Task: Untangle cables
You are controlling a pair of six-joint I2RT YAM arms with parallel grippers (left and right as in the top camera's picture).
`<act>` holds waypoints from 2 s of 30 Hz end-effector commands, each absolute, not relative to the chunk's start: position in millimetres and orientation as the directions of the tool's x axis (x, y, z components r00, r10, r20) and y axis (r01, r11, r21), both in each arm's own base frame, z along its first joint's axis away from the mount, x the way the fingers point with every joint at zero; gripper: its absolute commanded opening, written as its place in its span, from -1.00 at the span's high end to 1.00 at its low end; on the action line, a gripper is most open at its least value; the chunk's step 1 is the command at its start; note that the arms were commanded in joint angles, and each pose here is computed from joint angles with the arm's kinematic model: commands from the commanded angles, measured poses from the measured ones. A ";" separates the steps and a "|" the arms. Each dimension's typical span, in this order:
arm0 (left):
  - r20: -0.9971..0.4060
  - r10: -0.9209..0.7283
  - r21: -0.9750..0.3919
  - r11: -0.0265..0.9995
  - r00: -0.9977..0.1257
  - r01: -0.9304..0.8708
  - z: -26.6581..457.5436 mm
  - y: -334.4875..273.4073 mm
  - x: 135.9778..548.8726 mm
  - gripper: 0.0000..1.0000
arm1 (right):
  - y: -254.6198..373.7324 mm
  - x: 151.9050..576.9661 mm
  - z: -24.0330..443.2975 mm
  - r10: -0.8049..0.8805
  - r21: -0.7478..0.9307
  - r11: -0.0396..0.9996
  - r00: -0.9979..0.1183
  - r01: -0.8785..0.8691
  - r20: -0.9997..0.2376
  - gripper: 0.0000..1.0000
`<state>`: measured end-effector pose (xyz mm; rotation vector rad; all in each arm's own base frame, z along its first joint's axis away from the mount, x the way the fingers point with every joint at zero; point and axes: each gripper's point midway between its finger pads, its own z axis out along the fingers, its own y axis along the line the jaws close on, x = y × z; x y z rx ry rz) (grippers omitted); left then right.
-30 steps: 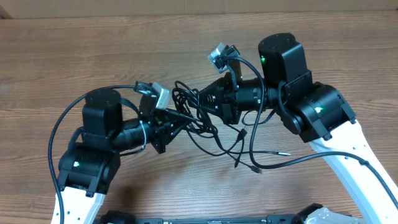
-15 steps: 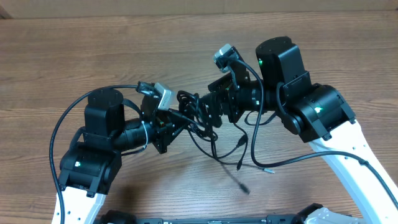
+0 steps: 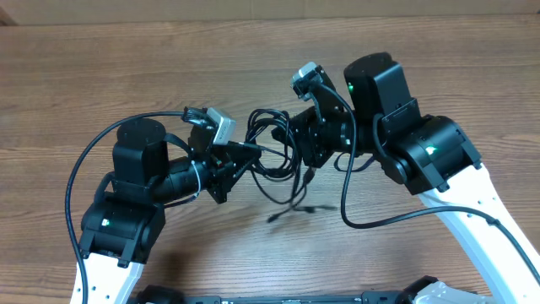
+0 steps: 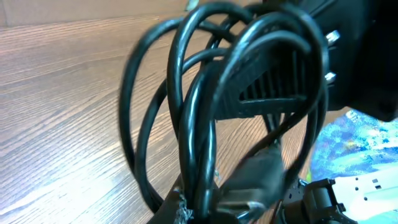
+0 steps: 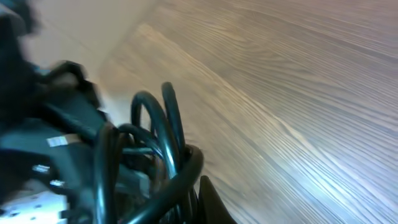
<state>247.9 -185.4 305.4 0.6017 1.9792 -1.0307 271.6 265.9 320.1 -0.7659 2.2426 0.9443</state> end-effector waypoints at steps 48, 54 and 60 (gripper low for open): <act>-0.331 -0.564 -0.829 0.557 -0.757 -0.053 298.6 -103.8 251.5 0.21 | 272.2 244.4 324.0 -0.520 0.139 0.307 -0.288 -0.941 -0.804 0.92; -0.687 -0.226 -0.683 0.526 -0.691 0.507 341.4 -140.0 243.0 0.07 | 280.6 228.8 317.1 -0.554 0.152 0.260 -0.276 -0.954 -0.785 0.92; -0.783 -0.144 -0.581 0.515 -0.605 0.630 347.4 -144.3 240.6 -0.01 | 286.4 205.0 300.6 -0.613 0.216 0.214 -0.304 -0.953 -0.729 0.92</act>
